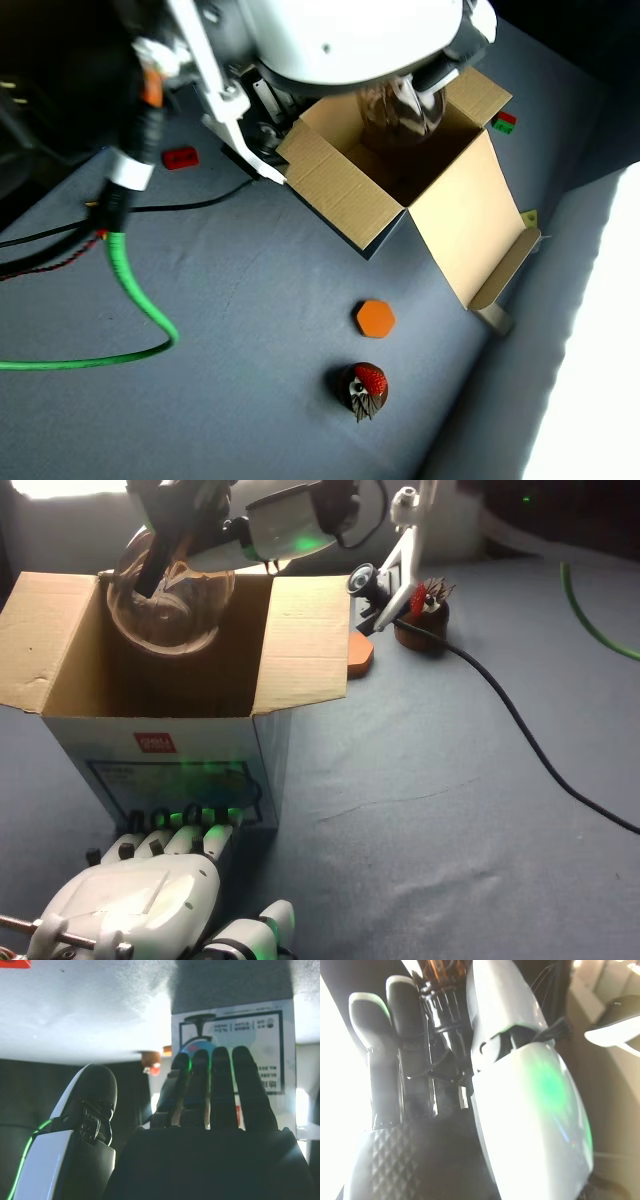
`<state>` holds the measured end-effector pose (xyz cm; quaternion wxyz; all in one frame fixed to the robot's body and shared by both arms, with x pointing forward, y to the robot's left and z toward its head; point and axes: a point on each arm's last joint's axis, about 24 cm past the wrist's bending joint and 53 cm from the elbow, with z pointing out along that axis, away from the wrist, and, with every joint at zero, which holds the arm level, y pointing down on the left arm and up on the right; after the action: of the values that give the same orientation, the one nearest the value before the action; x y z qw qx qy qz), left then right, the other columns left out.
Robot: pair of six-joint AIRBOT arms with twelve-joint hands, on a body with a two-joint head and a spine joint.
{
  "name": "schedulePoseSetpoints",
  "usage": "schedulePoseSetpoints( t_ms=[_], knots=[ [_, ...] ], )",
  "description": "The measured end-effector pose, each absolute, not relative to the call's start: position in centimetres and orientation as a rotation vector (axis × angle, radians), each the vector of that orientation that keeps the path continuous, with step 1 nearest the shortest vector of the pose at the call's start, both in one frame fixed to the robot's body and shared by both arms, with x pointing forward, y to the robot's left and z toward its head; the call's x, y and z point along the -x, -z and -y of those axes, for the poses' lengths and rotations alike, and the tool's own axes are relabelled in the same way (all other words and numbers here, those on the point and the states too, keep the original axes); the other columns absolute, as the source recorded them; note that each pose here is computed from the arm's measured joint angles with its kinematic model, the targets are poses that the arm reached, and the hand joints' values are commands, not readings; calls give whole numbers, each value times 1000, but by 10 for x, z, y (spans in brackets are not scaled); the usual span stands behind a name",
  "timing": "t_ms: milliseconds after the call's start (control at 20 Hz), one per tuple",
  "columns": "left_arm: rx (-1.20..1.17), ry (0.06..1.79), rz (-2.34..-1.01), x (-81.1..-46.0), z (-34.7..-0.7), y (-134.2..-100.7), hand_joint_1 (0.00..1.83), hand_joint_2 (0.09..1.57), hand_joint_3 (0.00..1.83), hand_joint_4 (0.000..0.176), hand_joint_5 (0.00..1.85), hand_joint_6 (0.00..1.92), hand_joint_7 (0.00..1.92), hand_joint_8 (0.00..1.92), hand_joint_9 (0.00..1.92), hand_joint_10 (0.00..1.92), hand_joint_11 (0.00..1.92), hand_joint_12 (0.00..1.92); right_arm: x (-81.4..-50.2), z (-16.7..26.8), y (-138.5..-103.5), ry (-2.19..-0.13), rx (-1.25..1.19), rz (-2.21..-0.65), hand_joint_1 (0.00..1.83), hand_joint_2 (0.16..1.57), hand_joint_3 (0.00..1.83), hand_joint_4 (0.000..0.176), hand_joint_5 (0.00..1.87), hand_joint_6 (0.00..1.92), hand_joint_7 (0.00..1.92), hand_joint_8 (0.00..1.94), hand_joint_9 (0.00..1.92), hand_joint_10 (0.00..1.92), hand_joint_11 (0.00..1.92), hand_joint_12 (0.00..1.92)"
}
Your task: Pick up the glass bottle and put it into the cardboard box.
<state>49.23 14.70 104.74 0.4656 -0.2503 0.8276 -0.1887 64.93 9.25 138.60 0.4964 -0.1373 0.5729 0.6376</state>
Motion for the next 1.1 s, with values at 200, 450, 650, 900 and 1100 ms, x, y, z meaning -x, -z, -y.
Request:
schedulePoseSetpoints(
  t_ms=[200, 450, 650, 900, 1100],
  knots=[
    [614, 469, -2037, -492, -146, -1046, 0, 1377, 35, 0, 0, 0, 0, 0, 0, 0, 0, 0, -656, -114, -1374, -1502, 329, -1445, 1372, 1128, 0, 0, 826, 1176, 1040, 881, 887, 1294, 693, 1609],
    [620, 470, -2033, -493, -147, -1046, 0, 1350, 18, 0, 0, 0, 0, 0, 0, 0, 0, 0, -663, -129, -1356, -1444, 320, -1515, 1372, 1128, 0, 0, 829, 1151, 1037, 897, 887, 1299, 699, 1612],
    [625, 465, -2041, -491, -148, -1044, 0, 1349, 16, 0, 0, 0, 0, 0, 0, 0, 0, 0, -671, -134, -1342, -1398, 290, -1579, 1371, 1132, 1, 0, 818, 1155, 1031, 909, 883, 1315, 705, 1614],
    [624, 467, -2040, -491, -148, -1044, 0, 1357, 17, 0, 0, 0, 0, 0, 0, 0, 0, 0, -677, -136, -1332, -1340, 289, -1616, 1373, 1127, 0, 0, 832, 1138, 1046, 897, 885, 1300, 732, 1601],
    [627, 469, -2039, -491, -148, -1044, 0, 1354, 14, 0, 0, 0, 0, 0, 0, 0, 0, 0, -676, -140, -1328, -1318, 310, -1619, 1373, 1127, 0, 0, 830, 1135, 1046, 898, 885, 1301, 729, 1600]
  ],
)
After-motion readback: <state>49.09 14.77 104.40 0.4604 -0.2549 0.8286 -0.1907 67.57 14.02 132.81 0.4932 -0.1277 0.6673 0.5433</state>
